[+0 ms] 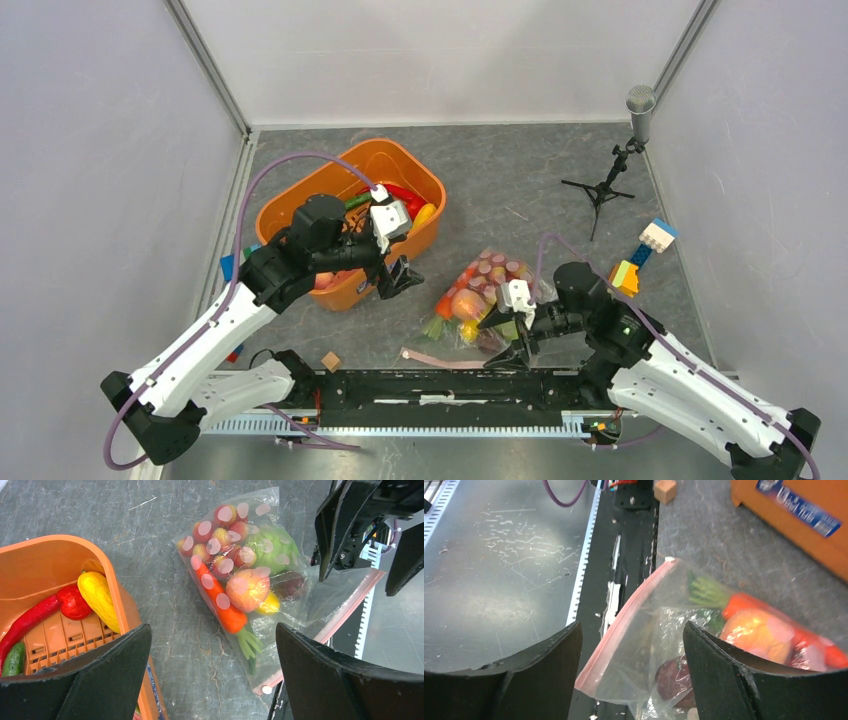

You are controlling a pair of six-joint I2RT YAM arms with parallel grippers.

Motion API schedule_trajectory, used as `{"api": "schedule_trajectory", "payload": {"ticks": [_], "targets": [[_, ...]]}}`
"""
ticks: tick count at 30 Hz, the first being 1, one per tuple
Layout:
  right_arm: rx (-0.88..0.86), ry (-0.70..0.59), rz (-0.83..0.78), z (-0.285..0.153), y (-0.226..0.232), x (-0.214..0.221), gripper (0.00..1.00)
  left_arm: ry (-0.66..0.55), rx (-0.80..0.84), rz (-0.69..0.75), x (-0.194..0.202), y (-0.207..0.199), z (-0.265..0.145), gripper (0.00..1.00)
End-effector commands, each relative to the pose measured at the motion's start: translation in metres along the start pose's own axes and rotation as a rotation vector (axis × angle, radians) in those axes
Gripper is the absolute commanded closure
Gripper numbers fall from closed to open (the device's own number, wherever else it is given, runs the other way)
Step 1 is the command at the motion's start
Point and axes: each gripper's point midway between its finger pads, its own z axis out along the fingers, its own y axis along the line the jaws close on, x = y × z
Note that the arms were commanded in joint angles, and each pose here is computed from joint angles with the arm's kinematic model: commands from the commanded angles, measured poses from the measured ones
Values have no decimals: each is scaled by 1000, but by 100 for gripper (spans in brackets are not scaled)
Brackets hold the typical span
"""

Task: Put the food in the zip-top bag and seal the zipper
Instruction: Place the zipper food storage bag at the center of the board, then reset both arms

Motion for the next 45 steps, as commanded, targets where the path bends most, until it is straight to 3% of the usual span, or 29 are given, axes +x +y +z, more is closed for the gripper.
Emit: {"api": "schedule_trajectory", "payload": {"ticks": [1, 5, 10, 13, 19, 28, 32, 36, 41, 45], "targets": [[8, -162, -138, -9, 3, -57, 20, -14, -6, 16, -4, 2, -1, 1], [179, -171, -116, -14, -25, -66, 17, -22, -52, 6, -7, 9, -2, 0], [527, -134, -20, -34, -85, -66, 15, -64, -173, -11, -13, 26, -9, 0], [604, -124, -3, -37, -102, -71, 35, -89, -221, -25, -16, 33, -12, 0], [710, -139, 16, -42, -125, -78, 40, -58, -214, -36, -10, 33, -9, 2], [1213, -99, 109, -112, -180, -73, 2, -132, -603, -239, -13, 98, -29, 0], [1377, -66, 177, -144, -204, -61, 2, -136, -797, -478, 10, 149, -52, 0], [1393, -135, 283, -173, -227, -49, 2, -194, -941, -661, 22, 180, -83, 0], [1410, -230, 347, -191, -231, -36, 2, -210, -1122, -733, 34, 188, -112, 0], [1409, -271, 347, -190, -227, -32, 2, -234, -1159, -733, 36, 187, -121, 0]]}}
